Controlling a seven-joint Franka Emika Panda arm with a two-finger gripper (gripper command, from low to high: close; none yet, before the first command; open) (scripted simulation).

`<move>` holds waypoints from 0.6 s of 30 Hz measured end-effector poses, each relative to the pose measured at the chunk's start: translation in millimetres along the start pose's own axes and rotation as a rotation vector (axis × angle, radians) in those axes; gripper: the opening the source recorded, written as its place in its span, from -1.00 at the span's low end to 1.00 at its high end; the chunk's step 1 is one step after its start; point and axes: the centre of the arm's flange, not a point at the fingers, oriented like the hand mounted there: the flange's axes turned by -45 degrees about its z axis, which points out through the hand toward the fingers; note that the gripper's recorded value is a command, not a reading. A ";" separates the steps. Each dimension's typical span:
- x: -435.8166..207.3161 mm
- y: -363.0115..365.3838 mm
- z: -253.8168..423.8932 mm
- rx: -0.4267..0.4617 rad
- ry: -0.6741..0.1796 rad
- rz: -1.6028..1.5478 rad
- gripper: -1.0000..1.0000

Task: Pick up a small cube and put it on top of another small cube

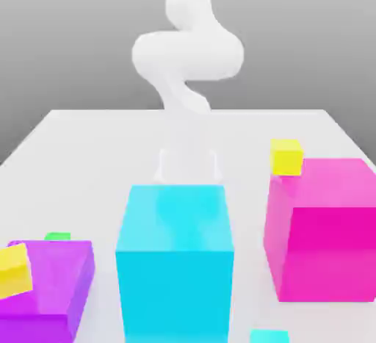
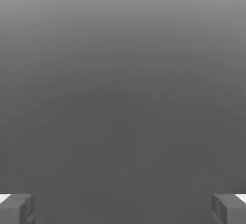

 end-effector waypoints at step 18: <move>-65.3 -46.6 294.7 -0.116 -0.482 0.863 0.00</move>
